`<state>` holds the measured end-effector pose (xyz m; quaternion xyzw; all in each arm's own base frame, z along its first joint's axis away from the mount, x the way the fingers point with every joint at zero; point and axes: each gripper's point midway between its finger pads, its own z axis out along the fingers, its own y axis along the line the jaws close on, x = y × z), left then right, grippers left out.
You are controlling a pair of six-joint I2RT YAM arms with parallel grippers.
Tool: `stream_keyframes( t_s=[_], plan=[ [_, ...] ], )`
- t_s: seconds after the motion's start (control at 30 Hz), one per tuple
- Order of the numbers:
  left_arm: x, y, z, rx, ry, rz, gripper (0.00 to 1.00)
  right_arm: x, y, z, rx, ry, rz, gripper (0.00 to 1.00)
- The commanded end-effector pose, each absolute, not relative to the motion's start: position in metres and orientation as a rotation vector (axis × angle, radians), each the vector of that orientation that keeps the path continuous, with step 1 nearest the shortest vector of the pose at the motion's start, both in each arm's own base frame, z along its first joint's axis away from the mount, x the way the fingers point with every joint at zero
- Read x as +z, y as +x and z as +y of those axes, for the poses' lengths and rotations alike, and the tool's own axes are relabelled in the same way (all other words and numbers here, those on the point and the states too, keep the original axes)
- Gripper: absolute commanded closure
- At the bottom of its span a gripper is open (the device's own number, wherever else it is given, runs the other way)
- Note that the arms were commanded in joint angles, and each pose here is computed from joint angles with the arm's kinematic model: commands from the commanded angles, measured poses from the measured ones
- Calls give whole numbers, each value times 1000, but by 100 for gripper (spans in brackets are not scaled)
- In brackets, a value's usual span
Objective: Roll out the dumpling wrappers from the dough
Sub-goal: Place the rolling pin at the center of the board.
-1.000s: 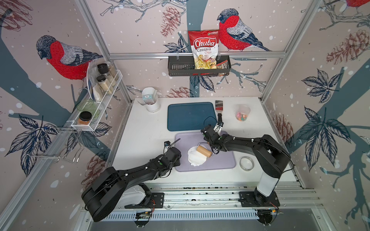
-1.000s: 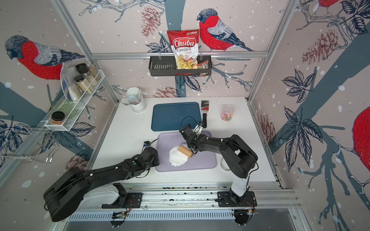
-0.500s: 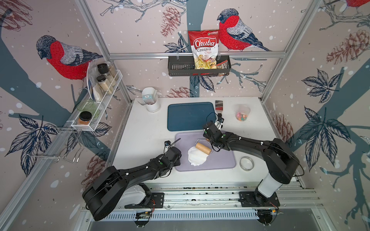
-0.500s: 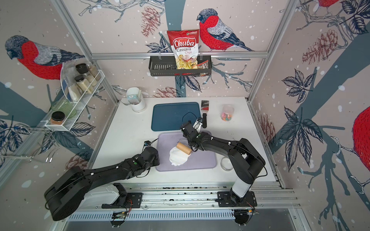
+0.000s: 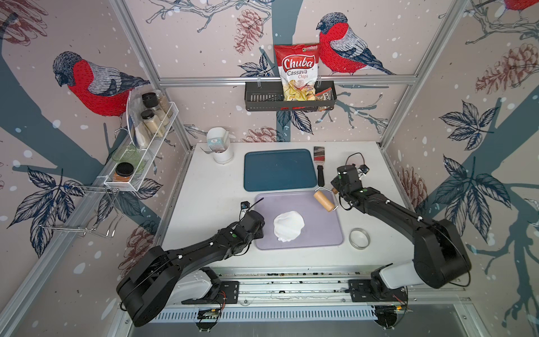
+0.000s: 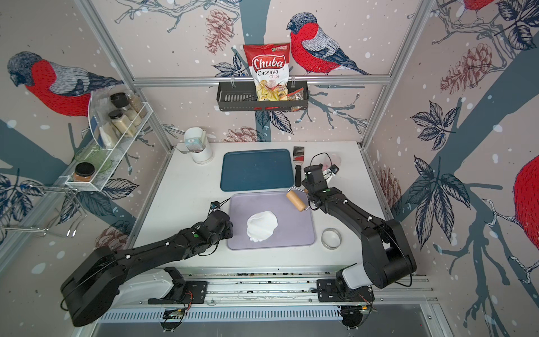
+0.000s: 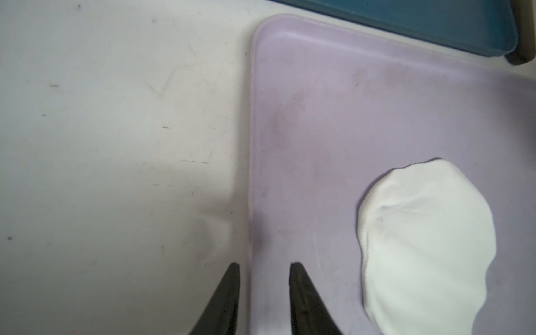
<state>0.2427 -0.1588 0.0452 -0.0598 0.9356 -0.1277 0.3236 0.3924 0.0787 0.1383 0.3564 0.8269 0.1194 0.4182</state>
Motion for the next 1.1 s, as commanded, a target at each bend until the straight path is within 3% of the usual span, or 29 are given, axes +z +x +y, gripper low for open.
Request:
stream_keyframes(
  t_s=[0.0, 0.33, 0.77, 1.07],
  plan=[
    [59, 250, -155, -313, -144, 2401, 68, 131, 383, 30, 275, 1020, 2029, 100],
    [78, 256, -149, -349, -168, 2303, 66, 74, 346, -104, 55, 1329, 1974, 100],
    [72, 257, -151, -356, -177, 2312, 66, 25, 358, -113, -4, 1413, 2049, 99],
    [67, 259, -151, -338, -175, 2327, 66, 15, 363, -112, -1, 1466, 2046, 72]
  ],
)
